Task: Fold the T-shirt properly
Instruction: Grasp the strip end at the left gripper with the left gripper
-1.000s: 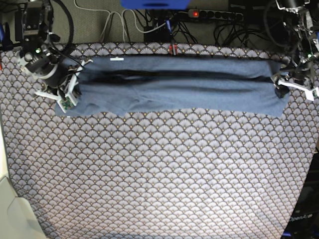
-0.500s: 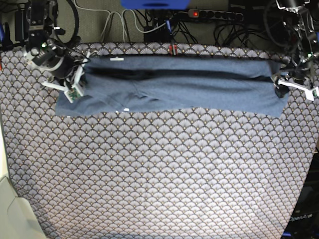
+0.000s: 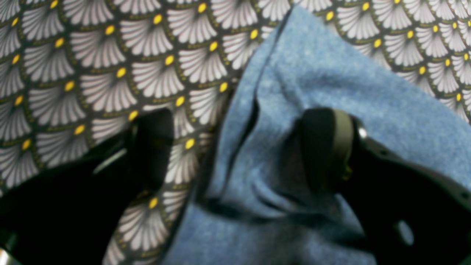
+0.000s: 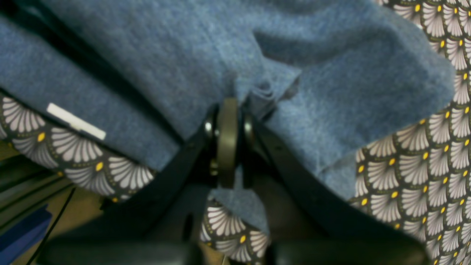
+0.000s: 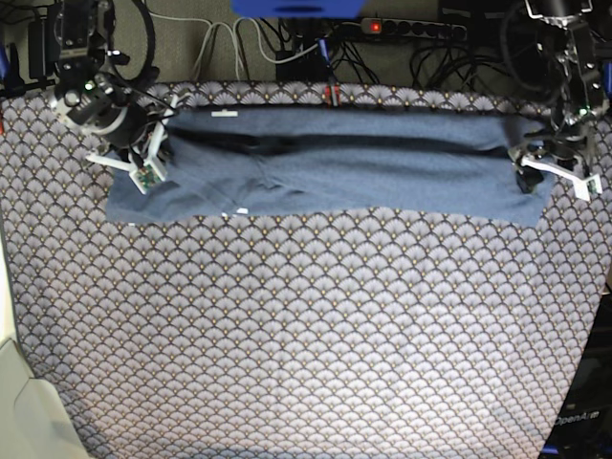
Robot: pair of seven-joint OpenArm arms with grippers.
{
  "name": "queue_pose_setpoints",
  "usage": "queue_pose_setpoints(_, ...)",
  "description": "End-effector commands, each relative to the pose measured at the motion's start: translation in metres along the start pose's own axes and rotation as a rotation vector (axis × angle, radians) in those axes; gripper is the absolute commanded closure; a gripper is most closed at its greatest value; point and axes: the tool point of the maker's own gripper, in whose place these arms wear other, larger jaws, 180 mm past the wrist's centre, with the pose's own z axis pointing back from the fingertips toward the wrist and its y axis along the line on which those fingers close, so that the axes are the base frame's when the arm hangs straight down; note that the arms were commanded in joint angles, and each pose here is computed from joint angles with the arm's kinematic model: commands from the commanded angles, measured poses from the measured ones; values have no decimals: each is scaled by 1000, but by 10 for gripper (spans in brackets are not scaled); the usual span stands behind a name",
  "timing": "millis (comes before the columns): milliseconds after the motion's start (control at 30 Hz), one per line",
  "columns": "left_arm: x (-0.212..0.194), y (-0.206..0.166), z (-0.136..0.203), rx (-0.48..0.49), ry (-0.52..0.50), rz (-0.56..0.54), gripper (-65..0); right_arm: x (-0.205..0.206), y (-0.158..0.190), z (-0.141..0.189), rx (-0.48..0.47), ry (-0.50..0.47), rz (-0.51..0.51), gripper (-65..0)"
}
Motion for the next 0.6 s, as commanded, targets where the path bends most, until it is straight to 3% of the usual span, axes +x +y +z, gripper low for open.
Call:
queue_pose_setpoints(0, -8, -8, 0, -34, 44, 0, -527, 6, -5, 3, -9, -24, 10, 0)
queue_pose_setpoints(367, -33, 7, -11, 0, 115, 53, -505, 9, -7, 3, -14, -29, 14, 0)
queue_pose_setpoints(433, -32, 7, -11, 0, 114, 52, -412, 9, -7, 3, -15, -30, 14, 0)
queue_pose_setpoints(567, -34, 8, -11, 2, 119, 56, -135, 9, -7, 3, -15, -30, 14, 0)
